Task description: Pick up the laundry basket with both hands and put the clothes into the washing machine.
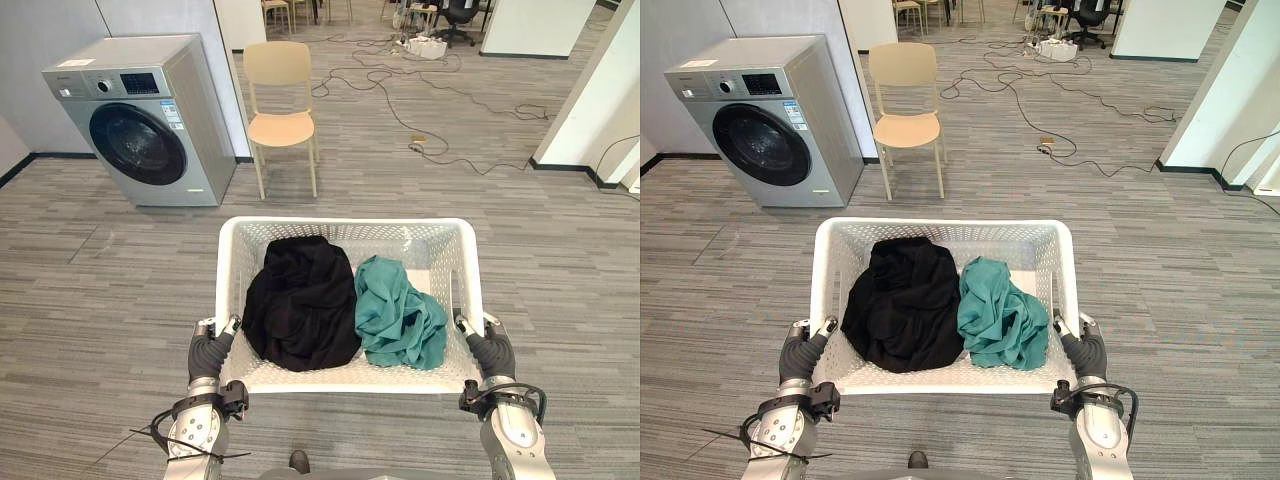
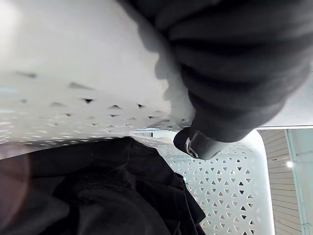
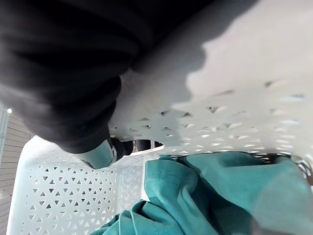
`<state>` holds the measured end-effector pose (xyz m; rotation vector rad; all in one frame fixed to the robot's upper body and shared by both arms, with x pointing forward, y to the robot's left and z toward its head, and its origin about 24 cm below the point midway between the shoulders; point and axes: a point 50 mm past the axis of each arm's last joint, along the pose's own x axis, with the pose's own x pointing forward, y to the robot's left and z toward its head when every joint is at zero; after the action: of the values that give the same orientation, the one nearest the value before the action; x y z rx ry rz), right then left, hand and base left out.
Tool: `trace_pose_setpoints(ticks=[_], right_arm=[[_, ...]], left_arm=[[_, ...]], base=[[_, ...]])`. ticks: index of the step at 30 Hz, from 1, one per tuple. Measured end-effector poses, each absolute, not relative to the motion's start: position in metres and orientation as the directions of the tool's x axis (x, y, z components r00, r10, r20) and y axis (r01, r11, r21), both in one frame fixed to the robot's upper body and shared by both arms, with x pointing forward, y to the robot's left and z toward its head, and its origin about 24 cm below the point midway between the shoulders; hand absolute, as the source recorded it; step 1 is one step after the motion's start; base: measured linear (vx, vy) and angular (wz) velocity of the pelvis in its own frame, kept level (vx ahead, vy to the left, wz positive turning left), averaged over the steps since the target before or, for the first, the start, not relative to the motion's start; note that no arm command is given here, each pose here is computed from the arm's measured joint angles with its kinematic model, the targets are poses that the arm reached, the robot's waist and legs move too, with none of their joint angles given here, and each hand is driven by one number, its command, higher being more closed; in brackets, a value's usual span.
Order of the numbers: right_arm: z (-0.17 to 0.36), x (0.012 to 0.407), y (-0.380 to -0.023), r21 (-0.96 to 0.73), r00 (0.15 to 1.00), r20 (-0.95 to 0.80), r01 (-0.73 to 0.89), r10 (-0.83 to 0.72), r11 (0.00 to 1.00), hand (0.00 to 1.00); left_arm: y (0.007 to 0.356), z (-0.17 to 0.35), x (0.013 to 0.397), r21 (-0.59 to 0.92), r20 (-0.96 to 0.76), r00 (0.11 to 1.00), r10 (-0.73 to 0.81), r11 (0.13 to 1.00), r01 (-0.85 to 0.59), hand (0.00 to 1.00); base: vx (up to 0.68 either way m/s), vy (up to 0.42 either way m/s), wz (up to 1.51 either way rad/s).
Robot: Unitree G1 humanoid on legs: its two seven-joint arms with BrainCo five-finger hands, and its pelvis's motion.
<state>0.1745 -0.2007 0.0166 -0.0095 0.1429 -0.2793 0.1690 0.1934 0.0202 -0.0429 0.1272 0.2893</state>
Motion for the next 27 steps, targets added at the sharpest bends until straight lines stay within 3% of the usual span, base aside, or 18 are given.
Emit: trace_pose_setpoints(ticks=[16, 27], right_arm=[[0.002, 0.186, -0.191, -0.036, 0.954, -0.191, 0.23, -0.232, 0.973, 1.0], [-0.01, 0.187, -0.179, -0.012, 0.943, -0.243, 0.233, -0.229, 0.972, 1.0]], left_arm=[[0.202, 0.009, 0.162, -0.024, -0.183, 0.927, 0.328, 0.941, -0.338, 1.0], [0.216, 0.008, 0.159, 0.032, -0.203, 0.918, 0.339, 0.94, -0.34, 1.0]], base=[[-0.02, 0.008, 0.04], [0.28, 0.129, 0.3]])
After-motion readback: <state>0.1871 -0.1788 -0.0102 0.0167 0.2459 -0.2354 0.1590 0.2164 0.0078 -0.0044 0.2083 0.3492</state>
